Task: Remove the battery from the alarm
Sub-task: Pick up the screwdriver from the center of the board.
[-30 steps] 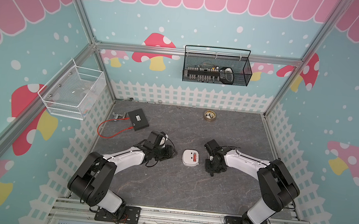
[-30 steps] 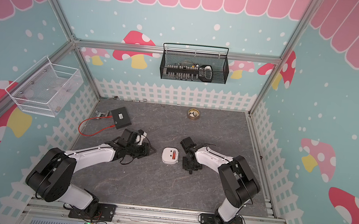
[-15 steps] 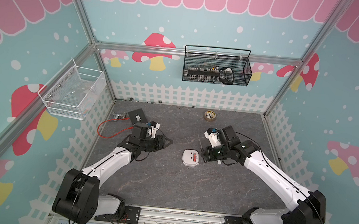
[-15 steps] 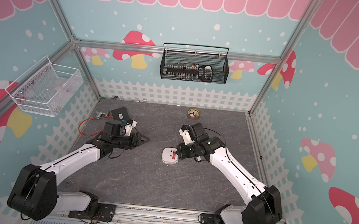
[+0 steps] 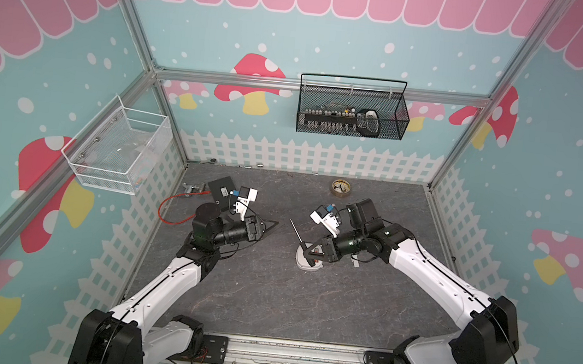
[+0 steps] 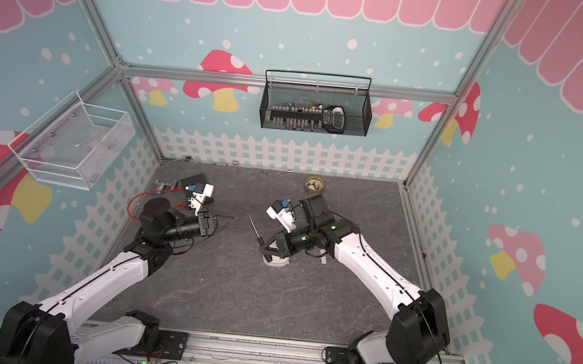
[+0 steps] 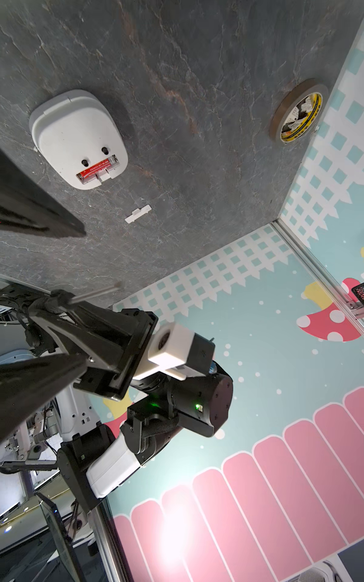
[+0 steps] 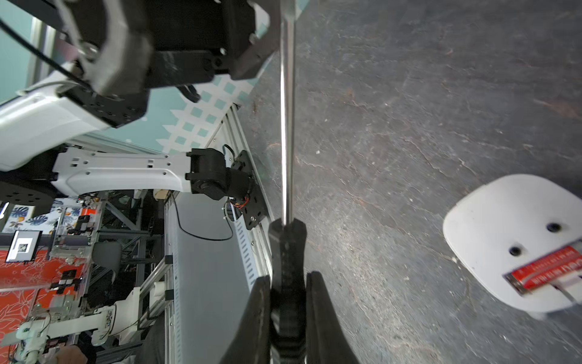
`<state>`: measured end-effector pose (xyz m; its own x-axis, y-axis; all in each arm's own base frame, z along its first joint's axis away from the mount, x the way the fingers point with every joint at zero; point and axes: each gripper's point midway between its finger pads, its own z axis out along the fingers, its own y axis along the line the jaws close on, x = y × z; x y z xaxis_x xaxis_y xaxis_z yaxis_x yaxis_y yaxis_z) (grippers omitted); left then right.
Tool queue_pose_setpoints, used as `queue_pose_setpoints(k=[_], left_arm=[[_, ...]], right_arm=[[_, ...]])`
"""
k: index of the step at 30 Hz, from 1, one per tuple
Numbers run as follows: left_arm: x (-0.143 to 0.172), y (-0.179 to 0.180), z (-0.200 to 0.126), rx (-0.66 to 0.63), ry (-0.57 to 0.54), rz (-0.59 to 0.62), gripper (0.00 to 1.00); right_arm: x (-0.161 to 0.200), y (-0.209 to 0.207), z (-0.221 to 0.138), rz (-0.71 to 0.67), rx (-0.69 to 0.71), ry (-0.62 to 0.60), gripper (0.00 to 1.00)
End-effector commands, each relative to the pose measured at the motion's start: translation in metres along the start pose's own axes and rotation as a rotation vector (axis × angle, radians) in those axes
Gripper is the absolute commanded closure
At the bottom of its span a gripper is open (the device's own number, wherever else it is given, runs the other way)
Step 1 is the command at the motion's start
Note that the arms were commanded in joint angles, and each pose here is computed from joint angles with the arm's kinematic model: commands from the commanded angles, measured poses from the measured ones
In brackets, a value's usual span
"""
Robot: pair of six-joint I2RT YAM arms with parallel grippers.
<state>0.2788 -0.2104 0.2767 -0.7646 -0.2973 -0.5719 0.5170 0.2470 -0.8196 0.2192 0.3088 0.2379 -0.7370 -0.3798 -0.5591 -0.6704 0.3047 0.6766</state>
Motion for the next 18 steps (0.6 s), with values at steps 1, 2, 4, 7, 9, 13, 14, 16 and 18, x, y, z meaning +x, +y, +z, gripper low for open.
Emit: queue_pose_setpoints(k=[1, 2, 4, 7, 9, 13, 14, 16, 18], left_arm=[[-0.003, -0.012, 0.001, 0.052, -0.009, 0.014, 0.37], [-0.004, -0.013, 0.001, 0.055, -0.013, 0.016, 0.37], [-0.006, -0.017, 0.001, 0.065, -0.022, 0.02, 0.37], [-0.009, -0.026, 0.001, 0.096, -0.035, 0.038, 0.37], [-0.01, -0.032, 0.001, 0.117, -0.041, 0.047, 0.37], [-0.006, -0.037, 0.003, 0.149, -0.042, 0.053, 0.41], [-0.006, -0.038, 0.003, 0.155, -0.044, 0.054, 0.42], [-0.004, -0.041, 0.004, 0.171, -0.041, 0.061, 0.48], [-0.002, -0.042, 0.005, 0.172, -0.039, 0.063, 0.49]], right_arm=[[-0.007, 0.02, 0.004, -0.057, -0.131, -0.017, 1.0], [-0.006, 0.021, 0.005, -0.06, -0.144, -0.014, 1.0], [-0.006, 0.026, 0.007, -0.067, -0.176, -0.01, 1.0], [-0.006, 0.03, 0.011, -0.072, -0.211, -0.003, 1.0], [-0.006, 0.034, 0.013, -0.075, -0.238, -0.005, 1.0], [-0.004, 0.046, 0.017, -0.09, -0.319, 0.0, 1.0], [-0.004, 0.048, 0.017, -0.092, -0.333, 0.0, 1.0], [-0.004, 0.052, 0.018, -0.096, -0.364, 0.0, 1.0], [-0.004, 0.057, 0.018, -0.101, -0.401, -0.002, 1.0]])
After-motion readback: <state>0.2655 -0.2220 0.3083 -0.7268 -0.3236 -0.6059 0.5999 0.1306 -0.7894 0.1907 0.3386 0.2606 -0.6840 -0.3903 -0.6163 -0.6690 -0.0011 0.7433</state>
